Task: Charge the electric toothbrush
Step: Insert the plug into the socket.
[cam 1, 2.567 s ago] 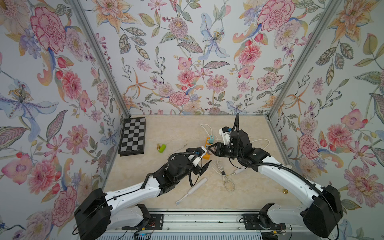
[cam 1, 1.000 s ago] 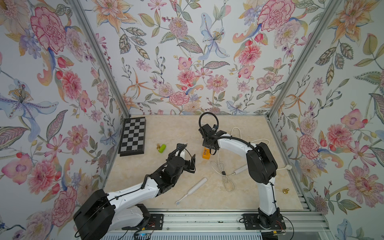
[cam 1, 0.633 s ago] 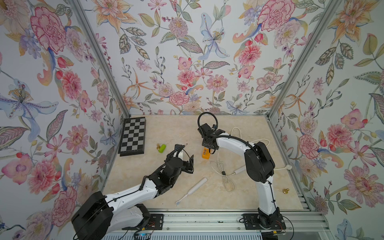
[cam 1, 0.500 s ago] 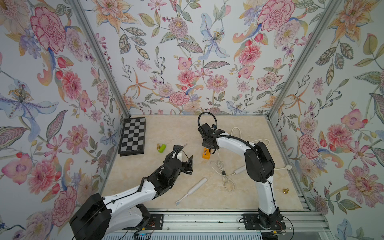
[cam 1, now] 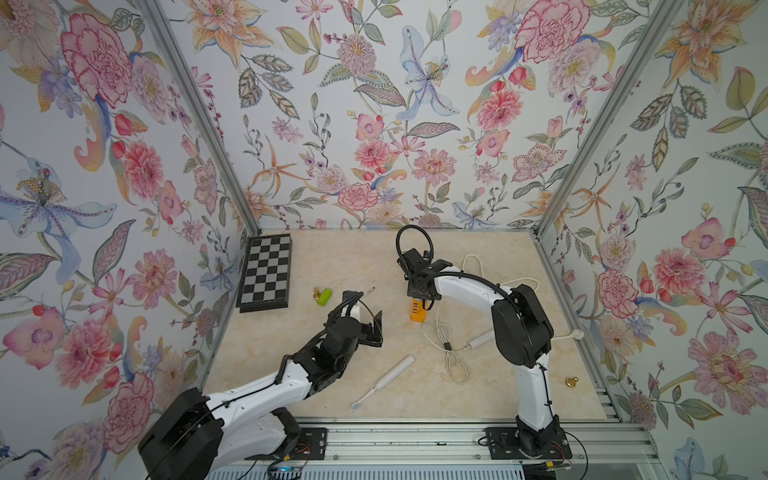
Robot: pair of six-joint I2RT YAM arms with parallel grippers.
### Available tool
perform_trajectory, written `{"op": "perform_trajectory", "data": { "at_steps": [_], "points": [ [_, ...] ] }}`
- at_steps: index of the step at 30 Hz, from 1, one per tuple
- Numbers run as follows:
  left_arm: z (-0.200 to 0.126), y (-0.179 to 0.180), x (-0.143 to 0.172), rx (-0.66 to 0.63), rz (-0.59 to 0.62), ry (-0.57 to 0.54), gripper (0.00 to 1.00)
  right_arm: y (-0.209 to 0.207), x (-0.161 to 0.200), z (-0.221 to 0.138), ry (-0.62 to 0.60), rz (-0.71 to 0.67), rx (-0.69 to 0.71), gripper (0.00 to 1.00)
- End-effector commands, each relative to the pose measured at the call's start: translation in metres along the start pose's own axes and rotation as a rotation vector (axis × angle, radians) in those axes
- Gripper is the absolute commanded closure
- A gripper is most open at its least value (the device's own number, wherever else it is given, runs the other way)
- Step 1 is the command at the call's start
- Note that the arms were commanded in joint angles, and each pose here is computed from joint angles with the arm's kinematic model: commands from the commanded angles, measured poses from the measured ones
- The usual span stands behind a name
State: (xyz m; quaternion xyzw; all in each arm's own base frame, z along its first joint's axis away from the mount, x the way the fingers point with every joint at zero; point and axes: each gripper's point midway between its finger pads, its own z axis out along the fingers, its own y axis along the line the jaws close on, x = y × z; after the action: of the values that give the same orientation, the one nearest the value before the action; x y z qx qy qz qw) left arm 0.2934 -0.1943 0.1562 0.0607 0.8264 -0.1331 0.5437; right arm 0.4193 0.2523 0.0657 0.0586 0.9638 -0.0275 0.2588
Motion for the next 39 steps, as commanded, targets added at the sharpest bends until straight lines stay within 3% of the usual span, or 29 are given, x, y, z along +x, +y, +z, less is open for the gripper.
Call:
{"op": "perform_trajectory", "data": {
  "at_steps": [1, 10, 16, 19, 28, 39],
  "points": [
    [-0.001, 0.005, -0.011, -0.027, -0.024, -0.008, 0.01, -0.011, 0.055, 0.017, 0.182, -0.092, 0.034, 0.64],
    [0.0, 0.0, -0.021, -0.013, -0.022, -0.014, 0.01, 0.0, 0.025, -0.019, 0.112, -0.077, -0.065, 0.39],
    [-0.004, 0.004, -0.029, -0.035, -0.026, -0.028, 0.01, 0.004, 0.004, -0.062, 0.033, -0.07, -0.139, 0.3],
    [-0.006, 0.007, -0.029, -0.044, -0.028, -0.028, 0.01, -0.004, -0.005, -0.064, 0.024, -0.048, -0.153, 0.3],
    [-0.006, 0.007, -0.028, -0.038, -0.044, -0.019, 0.01, -0.007, -0.024, -0.048, 0.039, -0.039, -0.17, 0.45],
    [-0.003, 0.006, -0.026, -0.035, -0.04, -0.012, 0.01, -0.013, -0.005, -0.031, 0.087, -0.053, -0.139, 0.78]
  ]
}}
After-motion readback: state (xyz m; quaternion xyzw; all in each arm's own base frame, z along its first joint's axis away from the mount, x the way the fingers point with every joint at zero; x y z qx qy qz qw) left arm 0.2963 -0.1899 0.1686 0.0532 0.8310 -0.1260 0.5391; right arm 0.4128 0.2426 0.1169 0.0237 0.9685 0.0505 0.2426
